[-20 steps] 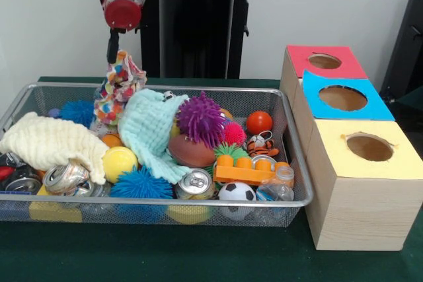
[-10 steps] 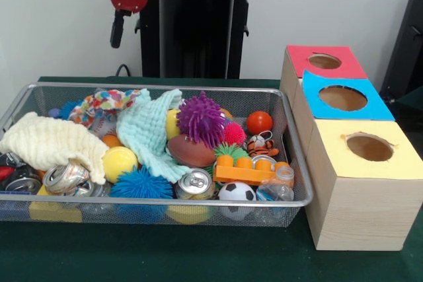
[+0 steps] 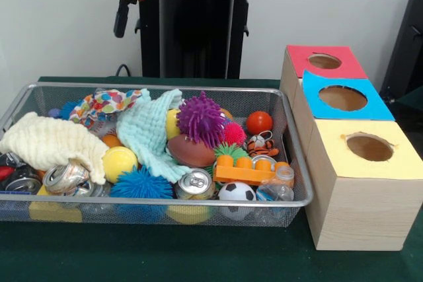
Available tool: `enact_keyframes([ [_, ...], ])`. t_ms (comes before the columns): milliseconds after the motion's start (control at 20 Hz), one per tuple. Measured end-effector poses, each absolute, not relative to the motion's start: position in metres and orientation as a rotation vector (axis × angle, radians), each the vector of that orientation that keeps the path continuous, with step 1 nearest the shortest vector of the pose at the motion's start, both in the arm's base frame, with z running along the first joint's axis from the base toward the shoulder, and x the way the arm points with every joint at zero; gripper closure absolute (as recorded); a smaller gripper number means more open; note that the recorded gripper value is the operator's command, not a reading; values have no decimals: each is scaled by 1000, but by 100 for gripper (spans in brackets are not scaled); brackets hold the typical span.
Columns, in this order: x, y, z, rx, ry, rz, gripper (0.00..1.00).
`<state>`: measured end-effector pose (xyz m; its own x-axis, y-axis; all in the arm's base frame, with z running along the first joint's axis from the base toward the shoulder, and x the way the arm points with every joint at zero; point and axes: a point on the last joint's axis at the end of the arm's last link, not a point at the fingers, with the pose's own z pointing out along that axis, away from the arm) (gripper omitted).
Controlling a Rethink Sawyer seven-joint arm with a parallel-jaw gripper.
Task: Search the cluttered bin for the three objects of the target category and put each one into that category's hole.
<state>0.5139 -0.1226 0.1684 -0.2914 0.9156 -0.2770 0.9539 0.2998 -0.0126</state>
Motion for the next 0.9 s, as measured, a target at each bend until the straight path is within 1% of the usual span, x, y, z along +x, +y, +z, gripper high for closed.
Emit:
enact_keyframes([
  [250, 513, -125, 168, 1724, 2346, -260, 100],
  [700, 504, -148, 161, 1782, 2324, -279, 100],
  [750, 503, -150, 161, 1787, 2322, -280, 0],
  [900, 500, -154, 159, 1790, 2324, -287, 0],
])
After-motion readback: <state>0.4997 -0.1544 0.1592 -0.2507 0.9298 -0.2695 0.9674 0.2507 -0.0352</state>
